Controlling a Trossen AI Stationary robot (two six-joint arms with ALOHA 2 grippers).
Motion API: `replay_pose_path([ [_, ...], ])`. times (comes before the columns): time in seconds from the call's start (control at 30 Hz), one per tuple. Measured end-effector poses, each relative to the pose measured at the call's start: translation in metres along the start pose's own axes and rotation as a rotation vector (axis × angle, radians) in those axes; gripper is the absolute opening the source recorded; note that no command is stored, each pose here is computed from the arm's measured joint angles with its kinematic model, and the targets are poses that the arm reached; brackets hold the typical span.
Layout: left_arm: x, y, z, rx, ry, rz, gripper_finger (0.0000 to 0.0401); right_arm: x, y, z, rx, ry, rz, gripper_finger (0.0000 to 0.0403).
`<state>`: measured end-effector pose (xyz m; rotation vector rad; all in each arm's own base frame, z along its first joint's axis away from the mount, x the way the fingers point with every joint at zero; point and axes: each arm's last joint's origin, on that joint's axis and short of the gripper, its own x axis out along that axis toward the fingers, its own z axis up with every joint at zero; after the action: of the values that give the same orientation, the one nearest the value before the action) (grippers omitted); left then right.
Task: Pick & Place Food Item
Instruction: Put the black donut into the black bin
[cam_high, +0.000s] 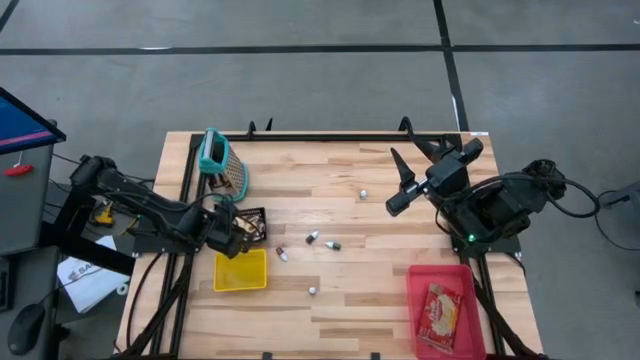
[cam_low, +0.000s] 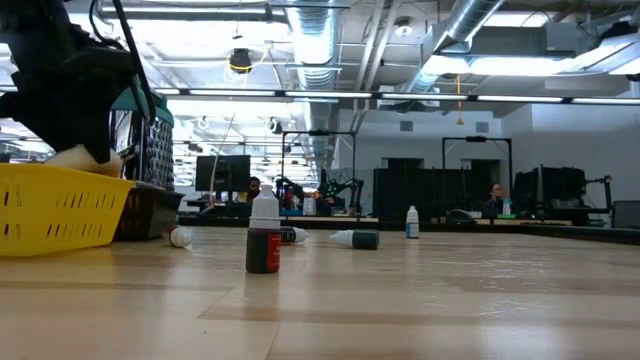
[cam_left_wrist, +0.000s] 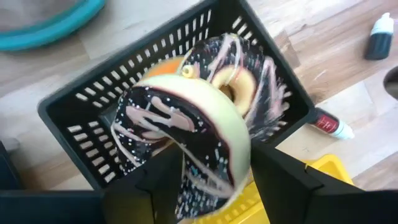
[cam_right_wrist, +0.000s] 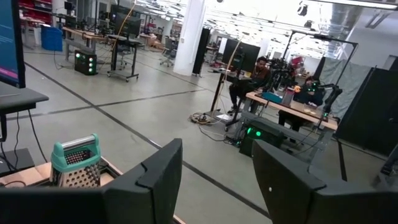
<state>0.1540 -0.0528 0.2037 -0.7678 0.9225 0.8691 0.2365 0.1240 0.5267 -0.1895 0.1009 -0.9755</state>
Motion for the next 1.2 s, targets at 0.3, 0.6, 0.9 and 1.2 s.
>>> replay_pose_path([
  [0.3,-0.006,0.005,0.004,-0.015,-0.043,-0.021,0.0178,0.003,0.0,0.0,-0.003,0.003,-0.013,0.0187],
  [0.6,-0.008,0.017,0.004,0.0,-0.04,0.068,0.0175,0.003,0.0,0.0,0.0,0.003,-0.013,0.0187],
  [0.9,-0.008,0.017,0.005,-0.022,-0.056,0.074,0.0191,0.003,0.0,0.0,0.011,0.002,-0.011,0.0187],
  [1.2,-0.015,0.02,0.007,-0.035,-0.061,0.047,0.0194,0.003,0.0,0.0,0.02,0.002,-0.01,0.0187],
])
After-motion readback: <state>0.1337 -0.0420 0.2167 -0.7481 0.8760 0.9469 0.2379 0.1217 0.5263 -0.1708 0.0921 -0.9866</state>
